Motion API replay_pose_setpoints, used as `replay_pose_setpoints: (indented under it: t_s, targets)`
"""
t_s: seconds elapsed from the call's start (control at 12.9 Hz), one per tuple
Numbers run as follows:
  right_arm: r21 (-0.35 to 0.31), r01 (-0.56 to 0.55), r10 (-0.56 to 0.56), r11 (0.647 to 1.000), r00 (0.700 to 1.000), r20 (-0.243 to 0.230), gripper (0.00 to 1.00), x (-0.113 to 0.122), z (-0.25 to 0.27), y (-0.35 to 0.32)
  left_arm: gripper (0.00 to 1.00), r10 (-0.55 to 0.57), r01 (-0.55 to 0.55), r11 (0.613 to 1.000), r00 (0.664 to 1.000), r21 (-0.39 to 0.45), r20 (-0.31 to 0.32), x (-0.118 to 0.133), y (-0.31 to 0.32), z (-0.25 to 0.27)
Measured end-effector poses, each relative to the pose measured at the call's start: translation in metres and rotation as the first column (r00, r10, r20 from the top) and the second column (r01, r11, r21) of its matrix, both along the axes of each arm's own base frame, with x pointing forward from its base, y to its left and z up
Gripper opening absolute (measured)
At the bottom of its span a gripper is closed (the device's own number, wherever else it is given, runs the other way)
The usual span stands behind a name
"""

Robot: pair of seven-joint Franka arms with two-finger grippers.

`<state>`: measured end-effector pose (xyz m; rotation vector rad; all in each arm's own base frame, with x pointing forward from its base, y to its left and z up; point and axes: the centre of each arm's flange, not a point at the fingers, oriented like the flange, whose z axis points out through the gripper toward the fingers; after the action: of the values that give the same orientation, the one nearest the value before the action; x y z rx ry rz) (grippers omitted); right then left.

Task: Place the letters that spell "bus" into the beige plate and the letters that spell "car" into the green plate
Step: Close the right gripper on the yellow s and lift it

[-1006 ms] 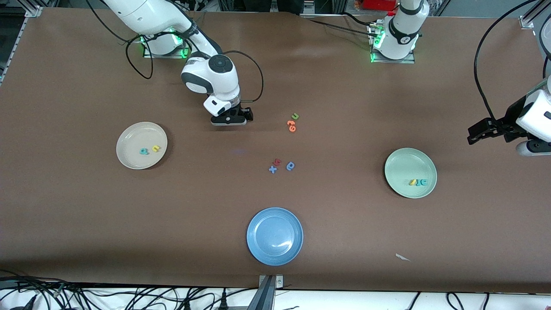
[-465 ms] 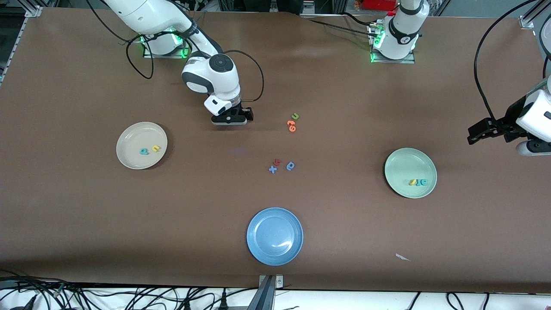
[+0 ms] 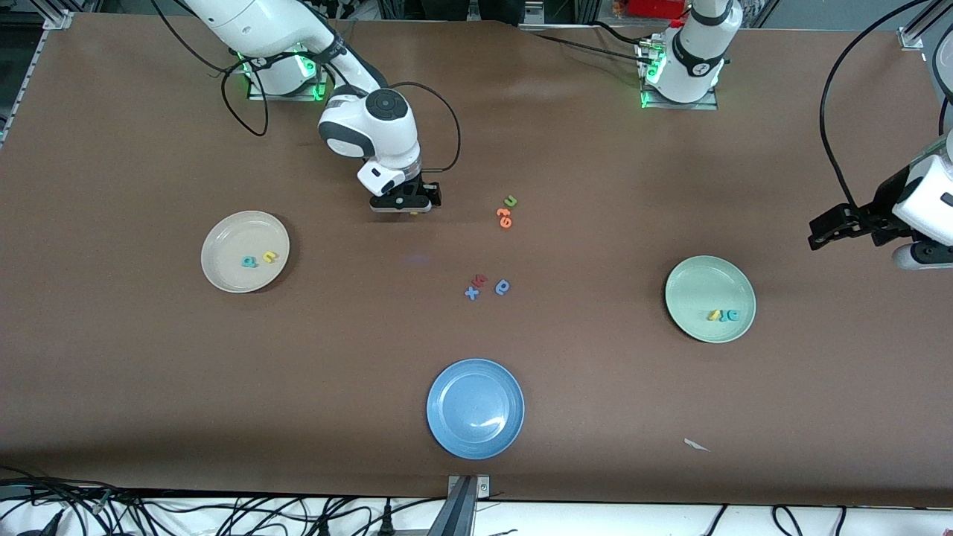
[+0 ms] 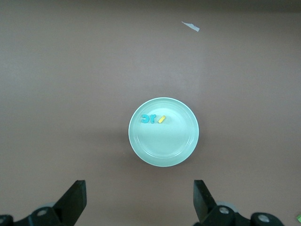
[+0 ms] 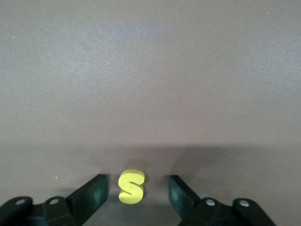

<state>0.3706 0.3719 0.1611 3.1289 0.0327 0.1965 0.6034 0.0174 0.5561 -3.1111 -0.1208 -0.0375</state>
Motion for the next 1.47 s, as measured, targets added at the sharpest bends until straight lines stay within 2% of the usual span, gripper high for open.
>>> replay_pose_setpoints:
  t_s: [0.08,0.23,0.31,0.46,1.08,1.47]
  targets:
    - [-0.001,-0.005,0.005,1.0,1.0,0.002,0.62,0.0,0.0,0.0,1.0,0.0,0.0,1.0,1.0,0.0,0.0,0.0,0.0,0.0]
    - [0.0,-0.01,0.01,1.0,1.0,0.004,0.48,-0.002,0.0,0.002,1.0,0.0,0.0,1.0,1.0,0.0,0.0,0.0,0.0,0.0]
    - [0.0,-0.011,0.011,1.0,1.0,0.004,0.47,-0.002,0.0,0.002,1.0,0.0,0.0,1.0,1.0,0.0,0.0,0.0,0.0,0.0]
    - [0.0,-0.015,0.015,1.0,1.0,0.006,0.29,-0.002,0.001,0.002,1.0,0.0,0.0,1.0,1.0,0.0,0.0,0.0,0.0,0.0]
    - [-0.001,-0.022,0.022,1.0,1.0,0.013,0.29,-0.001,0.002,0.002,1.0,0.0,0.0,1.0,1.0,0.0,0.0,0.0,0.0,0.0]
    - [-0.009,-0.045,0.046,0.999,0.998,0.052,0.29,0.024,0.019,-0.015,1.0,0.0,0.0,1.0,1.0,0.0,0.0,0.0,0.0,0.0]
